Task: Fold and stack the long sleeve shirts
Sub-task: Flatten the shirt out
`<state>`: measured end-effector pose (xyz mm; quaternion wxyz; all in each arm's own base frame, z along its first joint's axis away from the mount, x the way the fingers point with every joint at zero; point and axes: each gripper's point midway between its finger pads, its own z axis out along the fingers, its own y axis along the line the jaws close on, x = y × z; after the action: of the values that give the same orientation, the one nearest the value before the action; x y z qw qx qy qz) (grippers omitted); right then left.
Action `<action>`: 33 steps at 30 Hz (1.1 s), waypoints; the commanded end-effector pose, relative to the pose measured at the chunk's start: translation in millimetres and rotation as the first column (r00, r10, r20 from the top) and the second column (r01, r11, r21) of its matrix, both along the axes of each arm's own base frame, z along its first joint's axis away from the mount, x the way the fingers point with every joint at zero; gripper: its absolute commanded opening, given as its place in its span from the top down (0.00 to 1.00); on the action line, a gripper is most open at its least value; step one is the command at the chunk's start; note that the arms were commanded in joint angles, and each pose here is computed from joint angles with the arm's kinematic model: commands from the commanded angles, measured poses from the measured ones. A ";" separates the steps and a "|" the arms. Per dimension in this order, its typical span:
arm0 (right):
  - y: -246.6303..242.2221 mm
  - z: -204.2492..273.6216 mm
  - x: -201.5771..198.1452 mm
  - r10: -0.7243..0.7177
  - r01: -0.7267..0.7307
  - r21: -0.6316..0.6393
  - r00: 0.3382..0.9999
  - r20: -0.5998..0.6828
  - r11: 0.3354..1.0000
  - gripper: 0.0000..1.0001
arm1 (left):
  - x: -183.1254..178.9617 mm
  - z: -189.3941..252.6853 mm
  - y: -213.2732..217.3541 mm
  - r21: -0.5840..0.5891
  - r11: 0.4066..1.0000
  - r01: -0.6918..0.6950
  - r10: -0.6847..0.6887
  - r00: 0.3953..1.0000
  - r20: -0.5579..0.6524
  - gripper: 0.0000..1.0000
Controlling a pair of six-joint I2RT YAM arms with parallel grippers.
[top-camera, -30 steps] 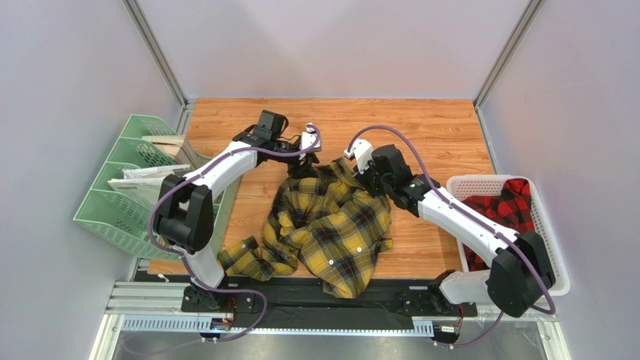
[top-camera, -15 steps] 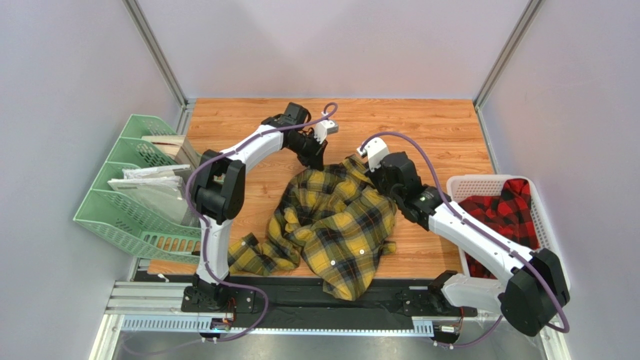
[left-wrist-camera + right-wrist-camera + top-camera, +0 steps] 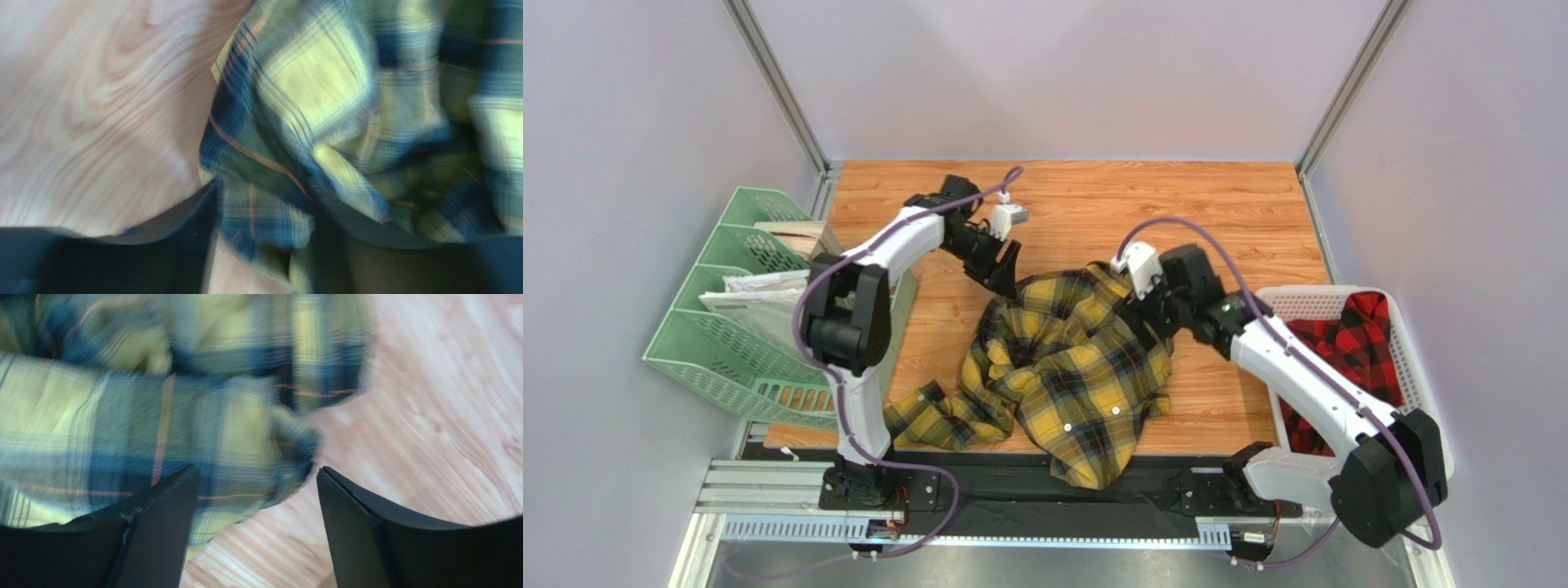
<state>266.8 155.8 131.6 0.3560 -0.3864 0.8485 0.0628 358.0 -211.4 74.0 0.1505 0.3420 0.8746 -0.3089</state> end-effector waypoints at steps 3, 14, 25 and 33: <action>33.0 77.6 86.7 0.116 -0.116 0.172 0.993 0.013 0.978 0.17 | -33.6 59.0 47.0 -0.034 0.998 -0.062 0.061 0.997 -0.042 0.16; 167.6 41.3 146.1 0.502 -0.457 0.285 0.858 -0.109 0.843 0.20 | -71.3 51.9 80.4 0.040 0.988 -0.150 0.155 0.975 -0.160 0.23; 219.2 -62.2 129.3 0.604 -0.581 0.163 0.775 -0.187 0.797 0.19 | -85.3 61.5 103.0 -0.002 0.980 -0.197 0.195 0.972 -0.134 0.16; 149.6 -58.0 173.9 0.425 -0.428 0.037 0.879 -0.216 0.903 1.00 | -80.9 52.6 99.6 -0.010 0.986 -0.166 0.162 0.973 -0.162 0.21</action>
<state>390.7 357.7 40.7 0.1924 -0.6010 0.7411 0.2292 275.0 -106.6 127.7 0.1106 0.2224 0.9151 -0.3176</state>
